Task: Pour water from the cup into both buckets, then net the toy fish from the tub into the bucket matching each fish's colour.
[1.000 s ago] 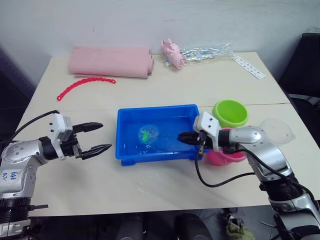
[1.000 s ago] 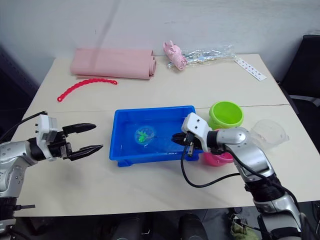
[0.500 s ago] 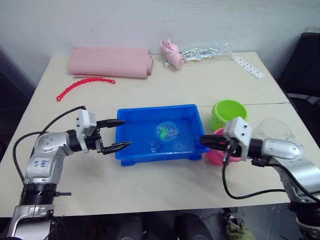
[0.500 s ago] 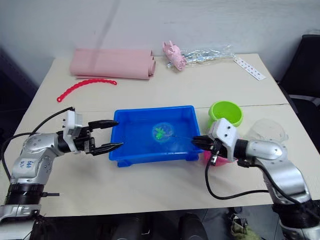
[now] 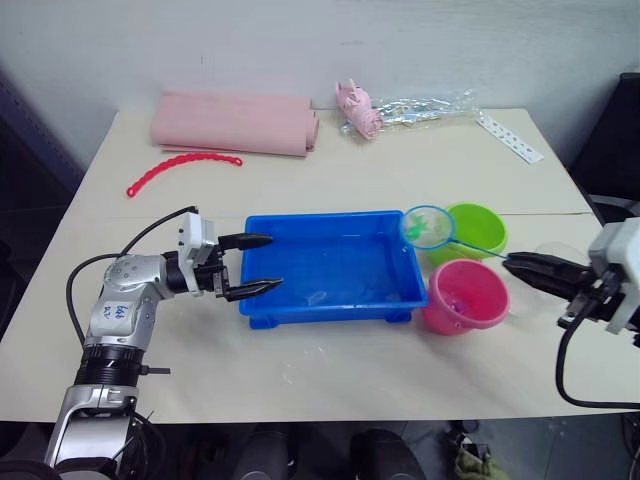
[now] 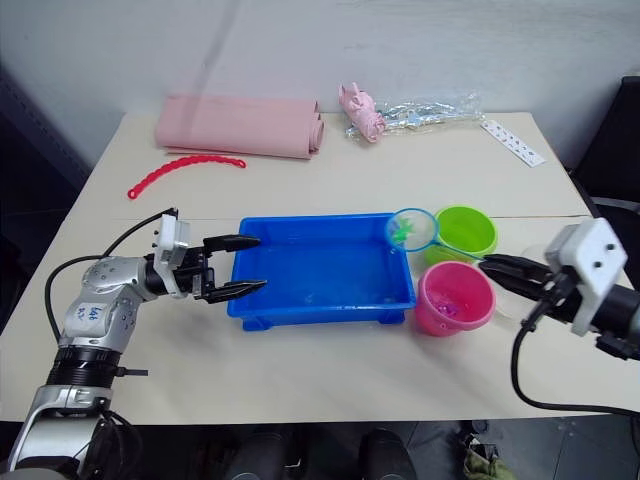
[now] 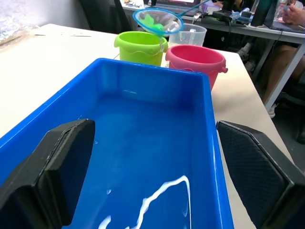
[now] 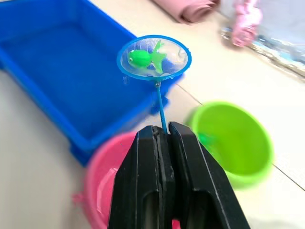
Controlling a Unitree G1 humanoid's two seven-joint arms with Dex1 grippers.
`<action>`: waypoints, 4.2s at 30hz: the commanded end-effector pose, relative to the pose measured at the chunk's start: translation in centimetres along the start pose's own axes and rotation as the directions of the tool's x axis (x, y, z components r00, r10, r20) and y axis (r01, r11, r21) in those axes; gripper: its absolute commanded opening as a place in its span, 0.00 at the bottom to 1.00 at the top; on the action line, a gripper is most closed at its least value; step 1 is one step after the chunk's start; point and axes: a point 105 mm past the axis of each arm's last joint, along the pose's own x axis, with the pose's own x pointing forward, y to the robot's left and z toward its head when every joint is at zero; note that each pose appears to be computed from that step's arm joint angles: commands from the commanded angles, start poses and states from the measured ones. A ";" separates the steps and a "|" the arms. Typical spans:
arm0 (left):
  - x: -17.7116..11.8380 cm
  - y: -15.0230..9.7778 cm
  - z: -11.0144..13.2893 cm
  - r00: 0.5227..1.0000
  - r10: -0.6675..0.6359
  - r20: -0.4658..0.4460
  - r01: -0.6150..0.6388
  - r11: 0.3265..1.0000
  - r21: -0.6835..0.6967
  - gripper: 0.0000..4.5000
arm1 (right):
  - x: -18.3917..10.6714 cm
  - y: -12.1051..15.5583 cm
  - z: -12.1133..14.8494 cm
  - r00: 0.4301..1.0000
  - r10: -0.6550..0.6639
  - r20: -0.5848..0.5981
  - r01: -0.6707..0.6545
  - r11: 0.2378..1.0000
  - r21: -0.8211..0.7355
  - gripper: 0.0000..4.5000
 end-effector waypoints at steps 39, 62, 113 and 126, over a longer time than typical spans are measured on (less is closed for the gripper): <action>0.9 -1.0 0.2 0.998 -0.006 0.058 0.005 1.000 0.024 0.99 | 0.4 -5.0 -1.1 0.947 -0.308 -0.093 -0.047 0.153 -0.987 0.00; -5.6 -0.8 4.5 0.987 0.046 0.151 -0.048 0.999 0.009 0.99 | 2.9 -1.6 5.1 0.969 0.077 0.236 -0.013 0.965 -0.260 0.00; -14.8 -7.5 -0.6 0.908 0.247 -0.338 -0.275 0.961 -0.037 1.00 | 5.3 15.4 -2.2 0.709 0.690 0.147 -0.666 0.723 -0.182 0.97; -16.4 -4.8 -2.1 0.820 0.420 -0.388 -0.410 0.905 0.114 1.00 | -0.3 4.4 -1.9 0.958 0.277 0.074 -0.261 0.949 -0.175 0.97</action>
